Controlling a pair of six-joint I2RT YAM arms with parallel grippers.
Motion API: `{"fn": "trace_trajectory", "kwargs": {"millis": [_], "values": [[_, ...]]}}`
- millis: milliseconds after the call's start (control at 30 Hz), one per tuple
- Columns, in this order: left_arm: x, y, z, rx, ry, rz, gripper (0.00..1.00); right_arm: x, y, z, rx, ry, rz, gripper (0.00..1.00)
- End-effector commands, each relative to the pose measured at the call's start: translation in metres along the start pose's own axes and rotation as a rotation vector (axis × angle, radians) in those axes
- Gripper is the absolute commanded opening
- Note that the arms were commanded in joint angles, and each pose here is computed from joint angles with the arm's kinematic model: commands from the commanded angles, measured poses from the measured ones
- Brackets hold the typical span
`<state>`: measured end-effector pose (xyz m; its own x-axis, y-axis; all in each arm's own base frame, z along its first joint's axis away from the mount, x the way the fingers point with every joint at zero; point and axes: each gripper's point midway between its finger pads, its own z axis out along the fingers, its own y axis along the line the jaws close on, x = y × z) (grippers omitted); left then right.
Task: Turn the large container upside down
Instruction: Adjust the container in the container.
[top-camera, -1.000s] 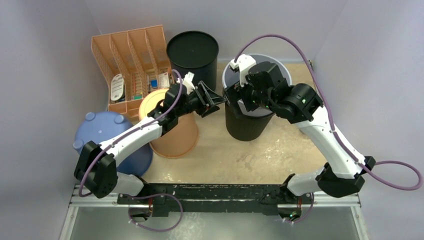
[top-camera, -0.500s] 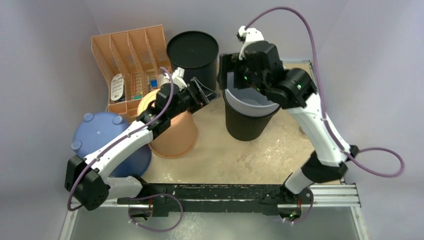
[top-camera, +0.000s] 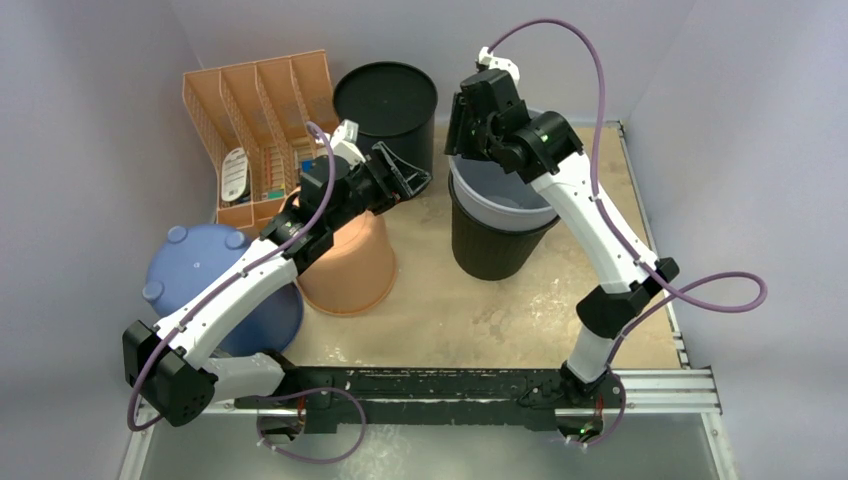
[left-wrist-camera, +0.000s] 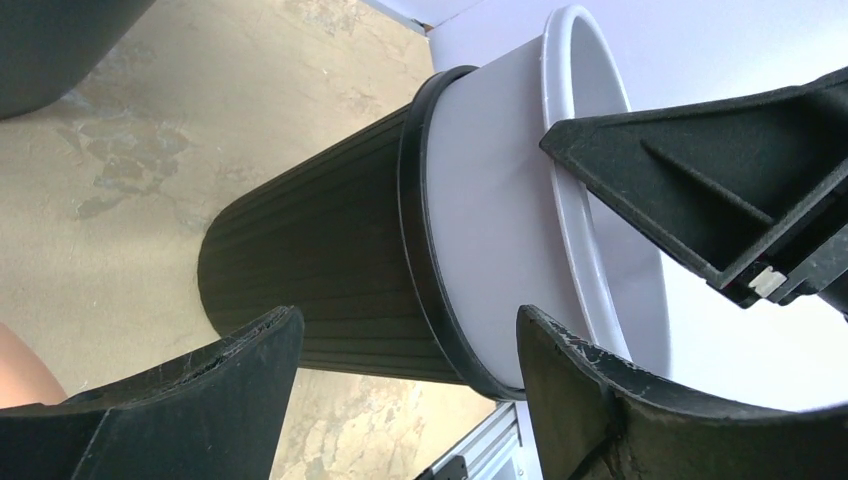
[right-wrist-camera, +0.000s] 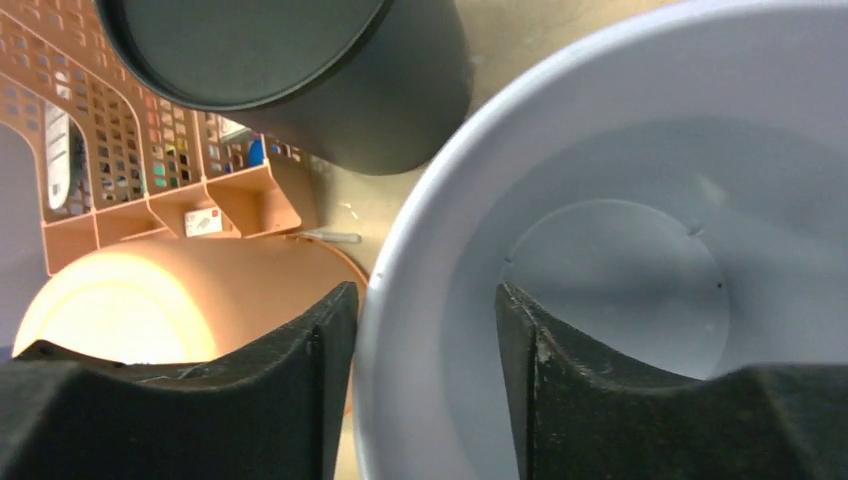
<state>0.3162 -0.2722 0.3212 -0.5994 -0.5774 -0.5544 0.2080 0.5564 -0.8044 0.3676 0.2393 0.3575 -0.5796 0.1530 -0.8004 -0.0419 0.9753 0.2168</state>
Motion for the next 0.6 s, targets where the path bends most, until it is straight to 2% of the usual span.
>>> {"fn": "trace_trajectory", "kwargs": {"millis": [0,133,267,300,567], "values": [[-0.010,-0.011,-0.003,0.037,-0.027,0.017,0.77,-0.025,0.006,-0.013,-0.043,-0.079,0.040,0.50],[-0.007,-0.010,-0.002,0.047,-0.018,0.026,0.77,-0.027,0.007,-0.015,-0.060,-0.082,-0.020,0.27],[-0.002,-0.007,0.000,0.047,0.007,0.028,0.76,-0.037,-0.007,-0.039,-0.073,-0.141,-0.139,0.03],[0.000,-0.008,0.000,0.051,0.015,0.025,0.76,-0.036,-0.009,-0.046,-0.090,-0.150,-0.180,0.00],[0.026,-0.016,0.013,0.157,0.127,-0.019,0.72,0.000,-0.041,-0.093,-0.202,-0.155,-0.453,0.00]]}}
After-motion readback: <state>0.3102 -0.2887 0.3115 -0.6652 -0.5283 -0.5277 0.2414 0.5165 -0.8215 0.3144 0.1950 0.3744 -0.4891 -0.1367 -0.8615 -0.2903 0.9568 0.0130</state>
